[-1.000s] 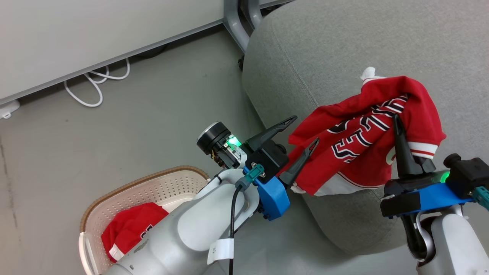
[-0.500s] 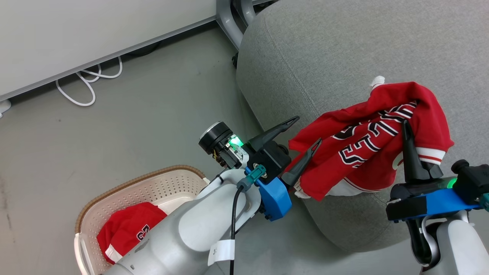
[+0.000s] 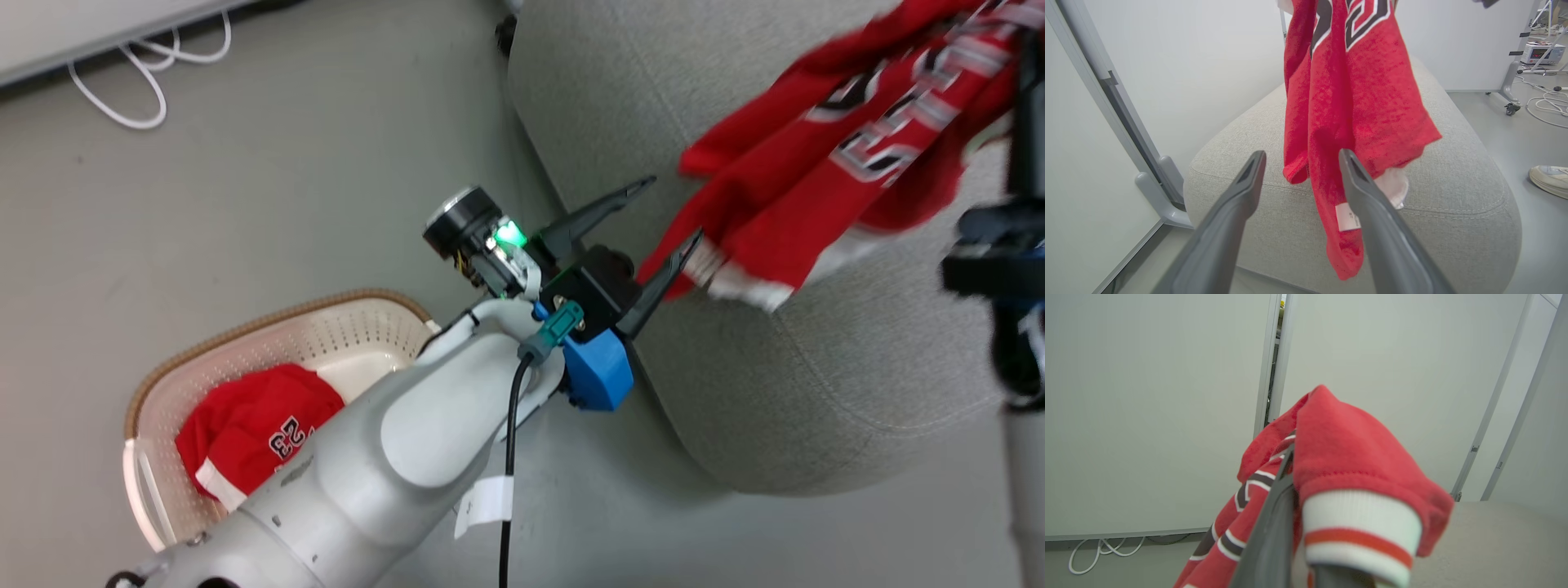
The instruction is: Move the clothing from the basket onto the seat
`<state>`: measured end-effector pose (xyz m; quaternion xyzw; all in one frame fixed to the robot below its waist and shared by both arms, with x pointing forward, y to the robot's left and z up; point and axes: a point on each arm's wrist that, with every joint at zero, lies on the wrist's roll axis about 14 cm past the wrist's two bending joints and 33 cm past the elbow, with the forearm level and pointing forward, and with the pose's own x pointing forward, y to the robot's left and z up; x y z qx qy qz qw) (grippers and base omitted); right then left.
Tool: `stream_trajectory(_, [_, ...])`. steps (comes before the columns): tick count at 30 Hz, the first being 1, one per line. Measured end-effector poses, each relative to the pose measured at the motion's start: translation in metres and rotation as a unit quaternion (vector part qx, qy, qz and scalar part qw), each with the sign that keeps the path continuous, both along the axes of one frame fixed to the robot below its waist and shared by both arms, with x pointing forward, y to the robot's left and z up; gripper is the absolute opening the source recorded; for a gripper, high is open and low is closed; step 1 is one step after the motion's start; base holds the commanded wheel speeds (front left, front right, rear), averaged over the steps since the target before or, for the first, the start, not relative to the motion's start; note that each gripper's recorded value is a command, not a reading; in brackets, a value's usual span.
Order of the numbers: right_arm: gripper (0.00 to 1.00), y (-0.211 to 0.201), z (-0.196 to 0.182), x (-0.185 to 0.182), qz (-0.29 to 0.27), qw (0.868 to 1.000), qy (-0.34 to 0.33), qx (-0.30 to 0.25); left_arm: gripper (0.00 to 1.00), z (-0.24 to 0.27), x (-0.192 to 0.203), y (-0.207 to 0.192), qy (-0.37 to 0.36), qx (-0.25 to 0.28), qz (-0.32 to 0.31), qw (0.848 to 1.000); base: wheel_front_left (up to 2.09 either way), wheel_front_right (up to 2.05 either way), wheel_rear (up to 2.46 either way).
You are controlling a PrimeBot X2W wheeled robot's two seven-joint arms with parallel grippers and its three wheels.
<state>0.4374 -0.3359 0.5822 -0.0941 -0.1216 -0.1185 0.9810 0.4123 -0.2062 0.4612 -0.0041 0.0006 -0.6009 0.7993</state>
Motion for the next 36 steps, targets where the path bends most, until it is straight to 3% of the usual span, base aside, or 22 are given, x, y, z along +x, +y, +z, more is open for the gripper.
stream_trajectory(10, [0.0, -0.058, 0.091, 0.06, -0.053, 0.985, -0.108, -0.122, 1.0, -0.057, 0.052, 0.006, 0.011, 0.011, 0.018, 1.0, 0.0, 0.0, 0.0])
stream_trajectory(16, [0.0, -0.099, 0.106, 0.073, -0.103, 0.972, -0.111, -0.178, 1.0, -0.098, 0.069, 0.009, 0.033, 0.016, 0.023, 0.999, 0.0, 0.0, 0.0])
stream_trajectory(25, [0.0, -0.153, 0.056, 0.079, -0.166, 0.969, -0.028, -0.178, 1.0, -0.137, 0.069, 0.013, 0.061, 0.024, 0.022, 0.998, 0.0, 0.0, 0.0])
stream_trajectory(36, [0.0, -0.161, -0.069, 0.079, -0.177, 0.974, 0.106, -0.093, 1.0, -0.142, 0.068, 0.017, 0.064, 0.024, 0.023, 0.997, 0.0, 0.0, 0.0])
